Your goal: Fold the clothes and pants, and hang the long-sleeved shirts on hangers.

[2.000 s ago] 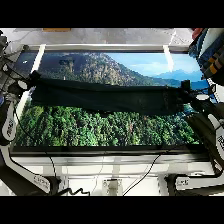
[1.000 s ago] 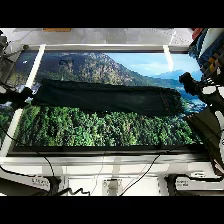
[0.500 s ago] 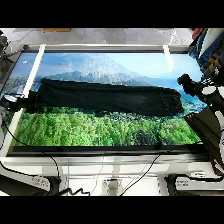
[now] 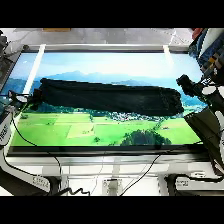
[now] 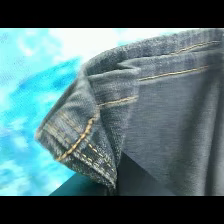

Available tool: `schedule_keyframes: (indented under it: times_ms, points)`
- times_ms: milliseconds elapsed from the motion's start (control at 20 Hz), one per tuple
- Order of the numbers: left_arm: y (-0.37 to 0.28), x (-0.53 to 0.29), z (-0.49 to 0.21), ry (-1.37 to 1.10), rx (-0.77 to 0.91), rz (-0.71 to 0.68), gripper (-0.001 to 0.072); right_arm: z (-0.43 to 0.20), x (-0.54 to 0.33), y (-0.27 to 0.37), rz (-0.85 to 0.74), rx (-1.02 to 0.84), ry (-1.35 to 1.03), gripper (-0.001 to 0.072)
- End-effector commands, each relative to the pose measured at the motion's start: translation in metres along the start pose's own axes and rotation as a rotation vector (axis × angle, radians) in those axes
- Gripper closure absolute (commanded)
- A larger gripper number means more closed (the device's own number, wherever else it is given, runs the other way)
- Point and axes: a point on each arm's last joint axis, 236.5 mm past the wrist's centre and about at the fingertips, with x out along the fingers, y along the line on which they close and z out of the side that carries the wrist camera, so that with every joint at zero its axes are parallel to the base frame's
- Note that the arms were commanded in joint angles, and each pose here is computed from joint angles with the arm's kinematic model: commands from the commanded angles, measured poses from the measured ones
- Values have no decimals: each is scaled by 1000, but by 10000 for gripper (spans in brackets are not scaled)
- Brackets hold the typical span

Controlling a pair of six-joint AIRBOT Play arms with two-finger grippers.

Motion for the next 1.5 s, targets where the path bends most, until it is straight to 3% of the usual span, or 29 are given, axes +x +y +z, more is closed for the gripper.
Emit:
schedule_keyframes:
  times_ms: [0, 150, 250, 350, 550, 700, 950, 1250, 1450]
  points:
    - [-28, -22, 32, -107, 234, -49, 676, -17, -5, 6, 15, -66, 76, 305]
    - [-78, -70, 63, -214, 526, -110, 676, -29, -23, 27, 63, -186, 130, 413]
    - [-108, -106, 69, -262, 615, -155, 675, -32, -35, 54, 108, -222, 121, 600]
    - [-128, -136, 65, -262, 677, -189, 675, -42, -43, 91, 166, -268, 111, 675]
    - [-157, -182, 47, -234, 721, -256, 675, -76, -54, 188, 325, -373, 90, 677]
    - [-171, -215, 13, -156, 851, -299, 675, -123, -67, 261, 455, -428, 95, 678]
    - [-181, -283, -19, -97, 990, -362, 675, -255, -60, 345, 596, -459, 307, 679]
    - [-195, -319, -32, -93, 955, -440, 675, -443, -57, 415, 725, -393, 643, 680]
    - [-196, -312, -36, -64, 922, -457, 675, -533, -88, 437, 795, -346, 803, 680]
